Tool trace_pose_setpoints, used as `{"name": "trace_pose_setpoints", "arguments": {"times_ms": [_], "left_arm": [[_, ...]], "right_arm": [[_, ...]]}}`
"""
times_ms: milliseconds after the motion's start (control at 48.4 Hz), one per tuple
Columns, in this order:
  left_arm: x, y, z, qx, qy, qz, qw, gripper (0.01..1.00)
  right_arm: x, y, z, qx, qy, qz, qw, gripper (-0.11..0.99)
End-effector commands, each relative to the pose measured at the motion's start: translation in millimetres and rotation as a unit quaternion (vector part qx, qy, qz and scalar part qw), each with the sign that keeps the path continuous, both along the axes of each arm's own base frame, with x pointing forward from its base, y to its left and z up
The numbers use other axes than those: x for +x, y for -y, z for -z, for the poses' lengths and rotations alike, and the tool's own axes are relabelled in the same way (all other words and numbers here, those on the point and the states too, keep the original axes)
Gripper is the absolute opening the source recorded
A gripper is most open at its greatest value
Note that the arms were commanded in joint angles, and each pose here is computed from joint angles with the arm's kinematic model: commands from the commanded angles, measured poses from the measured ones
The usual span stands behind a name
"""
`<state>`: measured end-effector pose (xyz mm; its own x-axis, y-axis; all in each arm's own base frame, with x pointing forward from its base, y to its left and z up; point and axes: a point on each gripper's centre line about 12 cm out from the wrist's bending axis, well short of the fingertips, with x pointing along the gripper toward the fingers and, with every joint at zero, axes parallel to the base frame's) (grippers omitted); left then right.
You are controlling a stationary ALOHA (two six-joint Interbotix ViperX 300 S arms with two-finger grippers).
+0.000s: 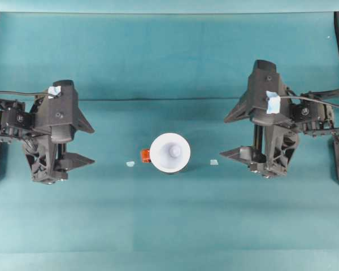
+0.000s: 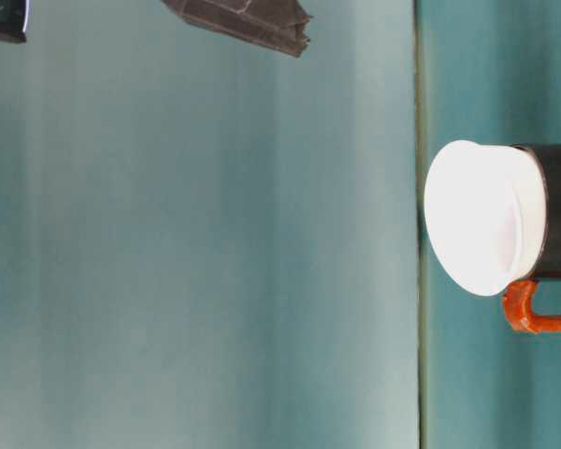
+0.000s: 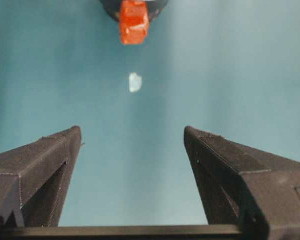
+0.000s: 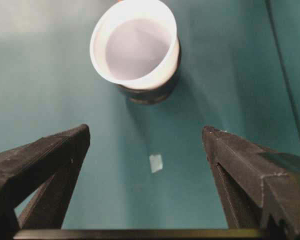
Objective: Put the paper cup into the moved red handle cup holder.
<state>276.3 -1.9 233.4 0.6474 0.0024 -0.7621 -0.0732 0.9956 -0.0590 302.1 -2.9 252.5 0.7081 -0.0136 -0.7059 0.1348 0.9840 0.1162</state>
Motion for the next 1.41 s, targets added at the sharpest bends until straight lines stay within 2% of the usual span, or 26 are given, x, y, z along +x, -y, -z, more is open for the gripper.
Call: {"name": "trace_pose_setpoints", "arguments": {"times_ms": [0,83,186,455,600,1385], "left_arm": [[3.9,0.3,-12.5,-0.0003,0.021,-0.0004,0.9998,0.884],[3.9,1.3,-11.7,-0.0011,0.021,0.0009,0.9998,0.884],[5.0,2.1,-12.6,0.0015,0.027,0.0051,0.9996,0.884],[10.3,3.8,-15.4,-0.0013,0.075,0.0068,0.9972,0.884],[9.9,5.1,-14.3,-0.0020,0.074,0.0086,0.9972,0.884],[8.8,4.6,-9.6,-0.0024,0.067,0.0073,0.9977,0.883]], "right_arm": [[-1.4,-1.0,-9.7,-0.003,0.026,-0.005,0.9996,0.80],[-4.2,-1.0,-10.7,-0.003,0.033,-0.005,0.9994,0.80],[-7.5,-1.1,-12.1,-0.004,0.041,-0.006,0.9991,0.80],[-9.8,-1.2,-13.3,-0.009,0.069,-0.010,0.9975,0.77],[-9.8,-1.2,-13.7,-0.012,0.077,-0.013,0.9969,0.77],[-10.6,-1.3,-11.4,-0.009,0.076,-0.010,0.9970,0.77]]}}
